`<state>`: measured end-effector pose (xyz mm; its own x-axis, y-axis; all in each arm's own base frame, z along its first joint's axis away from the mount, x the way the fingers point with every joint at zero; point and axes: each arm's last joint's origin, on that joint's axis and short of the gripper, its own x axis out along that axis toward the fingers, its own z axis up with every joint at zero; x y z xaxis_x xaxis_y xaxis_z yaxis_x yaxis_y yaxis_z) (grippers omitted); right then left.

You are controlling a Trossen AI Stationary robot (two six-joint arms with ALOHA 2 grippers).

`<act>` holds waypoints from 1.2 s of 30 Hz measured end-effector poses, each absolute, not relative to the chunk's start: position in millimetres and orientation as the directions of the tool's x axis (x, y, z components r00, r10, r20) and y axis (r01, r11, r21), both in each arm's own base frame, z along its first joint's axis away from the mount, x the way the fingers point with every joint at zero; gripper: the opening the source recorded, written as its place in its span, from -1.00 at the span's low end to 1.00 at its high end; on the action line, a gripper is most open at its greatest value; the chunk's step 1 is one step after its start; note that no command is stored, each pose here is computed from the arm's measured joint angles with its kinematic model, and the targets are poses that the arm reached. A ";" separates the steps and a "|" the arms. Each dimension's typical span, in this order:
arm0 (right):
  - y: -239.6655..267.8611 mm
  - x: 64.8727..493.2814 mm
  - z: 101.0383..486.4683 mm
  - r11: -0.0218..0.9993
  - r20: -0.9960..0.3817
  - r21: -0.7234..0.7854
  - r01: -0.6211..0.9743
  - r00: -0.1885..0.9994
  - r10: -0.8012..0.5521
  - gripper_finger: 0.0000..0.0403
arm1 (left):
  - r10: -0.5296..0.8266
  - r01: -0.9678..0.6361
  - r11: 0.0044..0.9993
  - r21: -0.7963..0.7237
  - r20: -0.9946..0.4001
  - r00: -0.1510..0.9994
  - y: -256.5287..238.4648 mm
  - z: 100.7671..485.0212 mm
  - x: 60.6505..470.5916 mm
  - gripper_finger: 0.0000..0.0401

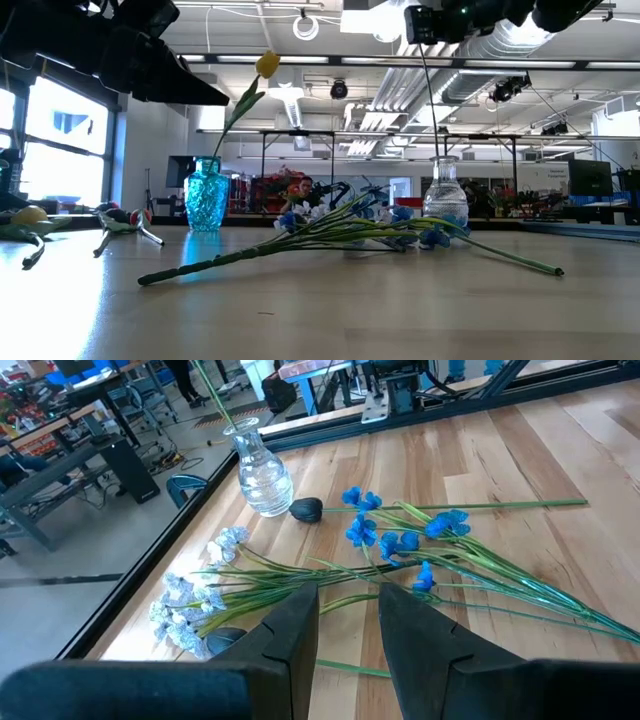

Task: Sort flowers into vase by color
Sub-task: Put the black flower into the transparent vase

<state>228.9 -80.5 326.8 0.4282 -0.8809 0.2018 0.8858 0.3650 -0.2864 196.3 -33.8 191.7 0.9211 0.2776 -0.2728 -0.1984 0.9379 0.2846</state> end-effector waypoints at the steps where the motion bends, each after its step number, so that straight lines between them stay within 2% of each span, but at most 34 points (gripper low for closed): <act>1: -80.8 228.7 326.5 0.355 0.197 -0.285 0.890 0.417 -0.888 -0.37 | 0.278 -0.199 0.938 0.285 -0.273 0.921 -33.8 191.7 196.3 -0.52; 9: -80.9 229.8 318.8 0.343 0.133 -0.309 0.887 0.397 -0.908 -0.06 | 0.278 -0.198 0.938 0.285 -0.273 0.921 -33.8 191.7 196.3 -0.52; 14: -72.9 228.7 315.7 0.259 0.089 -0.330 0.908 0.303 -0.949 0.00 | 0.277 -0.198 0.938 0.285 -0.273 0.921 -33.9 191.7 196.3 -0.52; 17: -64.1 226.7 316.3 0.252 0.073 -0.333 0.909 0.291 -0.954 0.01 | 0.277 -0.198 0.938 0.286 -0.273 0.921 -33.9 191.7 196.3 -0.52; 29: -57.5 197.9 301.2 0.471 -0.148 -0.168 0.866 0.451 -0.880 0.04 | 0.278 -0.199 0.938 0.286 -0.272 0.921 -33.8 191.7 196.4 -0.52; 36: -65.7 182.7 298.8 0.579 -0.272 -0.056 0.813 0.546 -0.793 0.34 | 0.285 -0.212 0.937 0.277 -0.255 0.924 -32.1 193.6 197.3 -0.52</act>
